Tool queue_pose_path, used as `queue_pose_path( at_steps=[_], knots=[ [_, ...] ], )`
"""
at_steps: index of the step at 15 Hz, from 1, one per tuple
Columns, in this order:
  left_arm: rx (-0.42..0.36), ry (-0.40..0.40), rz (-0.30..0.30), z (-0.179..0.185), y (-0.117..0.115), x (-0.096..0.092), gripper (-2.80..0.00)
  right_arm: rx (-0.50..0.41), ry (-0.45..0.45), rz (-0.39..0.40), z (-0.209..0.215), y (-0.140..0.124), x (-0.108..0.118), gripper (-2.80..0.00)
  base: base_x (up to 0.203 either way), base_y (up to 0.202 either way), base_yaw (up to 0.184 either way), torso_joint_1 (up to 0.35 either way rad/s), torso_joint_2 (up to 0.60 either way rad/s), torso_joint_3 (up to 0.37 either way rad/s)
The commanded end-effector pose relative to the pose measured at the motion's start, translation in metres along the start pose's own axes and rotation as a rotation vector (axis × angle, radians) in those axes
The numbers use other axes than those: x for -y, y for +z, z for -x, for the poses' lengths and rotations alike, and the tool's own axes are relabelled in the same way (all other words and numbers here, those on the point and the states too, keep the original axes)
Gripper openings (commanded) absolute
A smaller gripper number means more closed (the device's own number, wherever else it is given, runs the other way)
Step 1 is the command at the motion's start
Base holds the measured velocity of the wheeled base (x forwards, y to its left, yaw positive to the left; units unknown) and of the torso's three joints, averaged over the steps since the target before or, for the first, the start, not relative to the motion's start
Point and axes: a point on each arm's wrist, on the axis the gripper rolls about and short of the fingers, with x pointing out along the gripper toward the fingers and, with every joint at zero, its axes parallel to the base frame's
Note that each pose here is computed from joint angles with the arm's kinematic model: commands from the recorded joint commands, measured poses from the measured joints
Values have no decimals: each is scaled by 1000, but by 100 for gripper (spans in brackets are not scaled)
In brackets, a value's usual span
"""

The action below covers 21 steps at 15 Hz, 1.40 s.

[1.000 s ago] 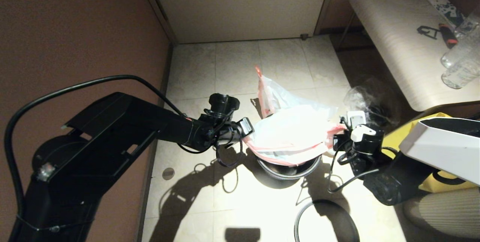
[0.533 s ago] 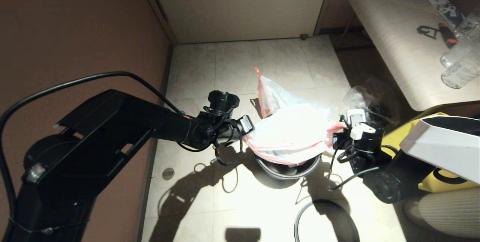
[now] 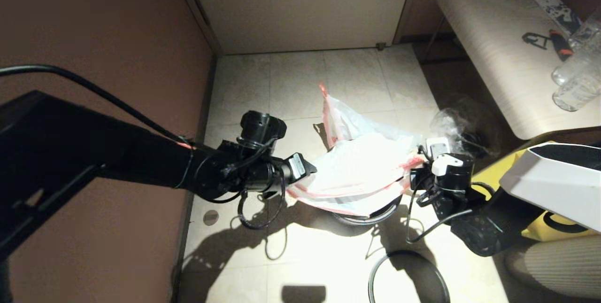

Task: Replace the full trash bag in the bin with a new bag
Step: Put the new garbage bag on the trash can

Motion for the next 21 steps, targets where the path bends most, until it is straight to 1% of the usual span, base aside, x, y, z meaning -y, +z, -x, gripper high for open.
queue_pose_path(
  at_steps=[1,2,3,4,5,6,8,9,11,12,14,16,18,20,21],
  knots=[
    [-16,-31,-2,48,-19,3,0,2,6,-9,2,2,-3,-280,0,0,0,0,0,0],
    [-41,-32,4,55,-29,2,0,-13,7,-21,2,1,-3,-280,0,0,0,0,0,0],
    [-68,-24,0,52,-40,2,0,-19,7,-35,2,2,-3,-280,0,0,0,0,0,0],
    [-74,-24,-1,50,-46,0,0,-21,7,-45,2,2,-3,-280,0,0,0,0,0,0],
    [-78,-44,-12,50,-53,1,0,-25,7,-47,2,1,-3,-280,0,0,0,0,0,0],
    [-101,-59,-37,45,-66,6,0,-26,7,-48,2,1,-2,-280,0,0,0,0,0,0],
    [-138,-15,-53,19,-84,2,0,-23,8,-50,2,2,-3,-280,0,0,0,0,0,0],
    [-145,14,-42,4,-87,-3,0,-23,8,-50,2,2,-3,-280,0,0,0,0,0,0],
    [-141,61,-3,-24,-88,-17,0,-14,8,-57,3,6,-2,-280,0,0,0,0,0,0],
    [-132,72,14,-34,-87,-23,0,-9,8,-60,3,8,-2,-280,0,0,0,0,0,0],
    [-121,70,55,-39,-85,-23,0,-12,13,-92,3,10,-3,-280,0,0,0,0,0,0],
    [-134,82,60,-48,-90,-25,0,-28,26,-122,8,16,-6,-280,0,0,0,0,0,0],
    [-125,70,61,-60,-86,-19,0,-31,38,-135,12,20,-9,-280,0,0,0,0,0,0],
    [-120,46,51,-65,-84,-5,0,-28,41,-137,13,22,-9,-280,0,0,0,0,0,0],
    [-134,52,42,-68,-85,1,0,-27,43,-138,14,22,-10,-280,0,0,0,0,0,0]
  ],
)
